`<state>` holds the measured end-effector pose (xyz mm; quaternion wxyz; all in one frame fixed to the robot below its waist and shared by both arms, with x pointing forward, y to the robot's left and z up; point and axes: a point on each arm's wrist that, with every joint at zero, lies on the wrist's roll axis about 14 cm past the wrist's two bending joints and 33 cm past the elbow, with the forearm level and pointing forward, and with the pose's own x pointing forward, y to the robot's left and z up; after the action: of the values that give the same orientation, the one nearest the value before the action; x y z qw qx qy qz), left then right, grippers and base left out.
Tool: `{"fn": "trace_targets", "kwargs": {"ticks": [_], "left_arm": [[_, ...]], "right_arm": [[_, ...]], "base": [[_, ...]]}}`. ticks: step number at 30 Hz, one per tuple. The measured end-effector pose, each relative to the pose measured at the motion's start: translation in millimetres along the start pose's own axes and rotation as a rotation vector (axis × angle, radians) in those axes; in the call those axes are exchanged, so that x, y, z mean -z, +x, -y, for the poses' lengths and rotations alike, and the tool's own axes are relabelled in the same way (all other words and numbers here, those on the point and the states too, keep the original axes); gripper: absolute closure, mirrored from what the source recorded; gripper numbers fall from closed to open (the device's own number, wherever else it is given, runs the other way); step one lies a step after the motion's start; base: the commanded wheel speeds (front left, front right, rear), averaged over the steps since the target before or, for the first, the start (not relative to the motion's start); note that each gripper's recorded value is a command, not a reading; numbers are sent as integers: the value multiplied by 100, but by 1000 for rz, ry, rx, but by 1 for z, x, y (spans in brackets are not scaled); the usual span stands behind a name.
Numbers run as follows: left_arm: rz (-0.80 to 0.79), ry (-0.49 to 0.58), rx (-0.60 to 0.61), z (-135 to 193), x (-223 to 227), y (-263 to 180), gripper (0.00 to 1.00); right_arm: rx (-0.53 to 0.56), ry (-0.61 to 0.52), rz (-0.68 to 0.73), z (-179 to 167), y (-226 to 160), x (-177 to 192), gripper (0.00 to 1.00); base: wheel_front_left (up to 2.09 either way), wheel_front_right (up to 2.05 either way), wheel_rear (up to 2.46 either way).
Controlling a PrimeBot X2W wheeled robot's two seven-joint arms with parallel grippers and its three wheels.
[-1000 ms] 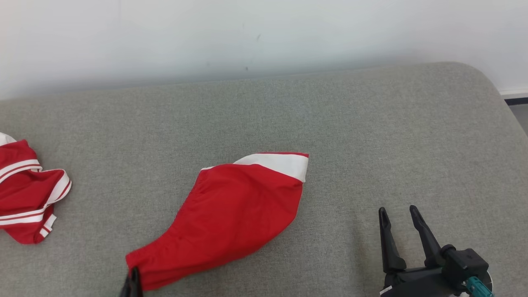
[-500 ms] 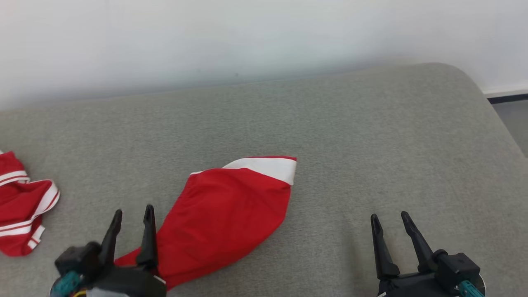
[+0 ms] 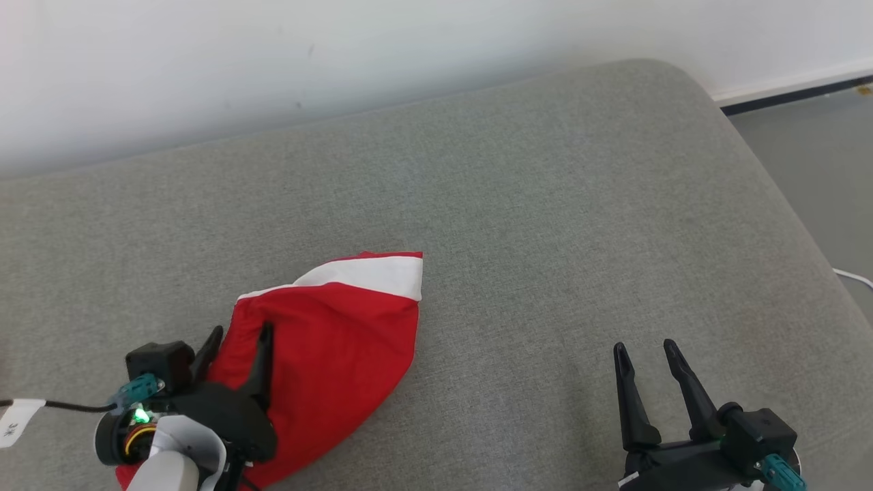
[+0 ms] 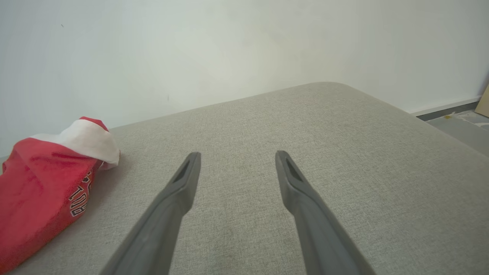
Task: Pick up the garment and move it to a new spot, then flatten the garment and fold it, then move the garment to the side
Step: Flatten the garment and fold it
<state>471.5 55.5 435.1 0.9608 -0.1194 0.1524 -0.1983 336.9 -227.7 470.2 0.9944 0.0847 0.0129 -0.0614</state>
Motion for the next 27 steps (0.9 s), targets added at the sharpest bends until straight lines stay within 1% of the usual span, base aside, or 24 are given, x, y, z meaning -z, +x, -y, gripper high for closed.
{"fn": "trace_targets", "kwargs": {"ticks": [5,6,7,8,9,11,12,18,21,23,25,27], "left_arm": [[-125,-11,35,10,29,12,0],[-113,-9,39,10,27,14,49],[-110,14,46,11,26,16,84],[-101,26,49,12,24,18,100],[-74,24,53,13,20,19,100],[-41,70,55,12,12,21,100],[-5,77,51,11,3,23,100],[222,142,45,11,-65,26,100],[329,181,63,18,-98,19,100],[389,174,79,25,-114,11,100],[433,170,90,30,-124,0,100],[430,165,91,31,-114,-15,100]], "right_arm": [[22,-2,-4,7,1,0,0],[24,-1,-4,7,1,0,0],[27,-1,-5,8,0,1,0],[30,0,-4,9,0,0,0],[31,0,-3,9,0,0,0],[32,1,0,10,1,-1,0],[33,2,2,10,1,-1,0],[10,1,3,4,4,-1,0],[-9,5,6,-3,7,-1,0],[-25,8,5,-8,9,-1,0],[-39,11,-1,-12,8,2,0],[-52,14,-4,-16,9,3,0]], "base": [[0,0,0],[0,0,0],[0,0,0],[0,0,0],[0,0,0],[0,0,0],[0,0,0],[0,0,0],[0,0,0],[0,0,0],[0,0,0],[0,0,0]]}}
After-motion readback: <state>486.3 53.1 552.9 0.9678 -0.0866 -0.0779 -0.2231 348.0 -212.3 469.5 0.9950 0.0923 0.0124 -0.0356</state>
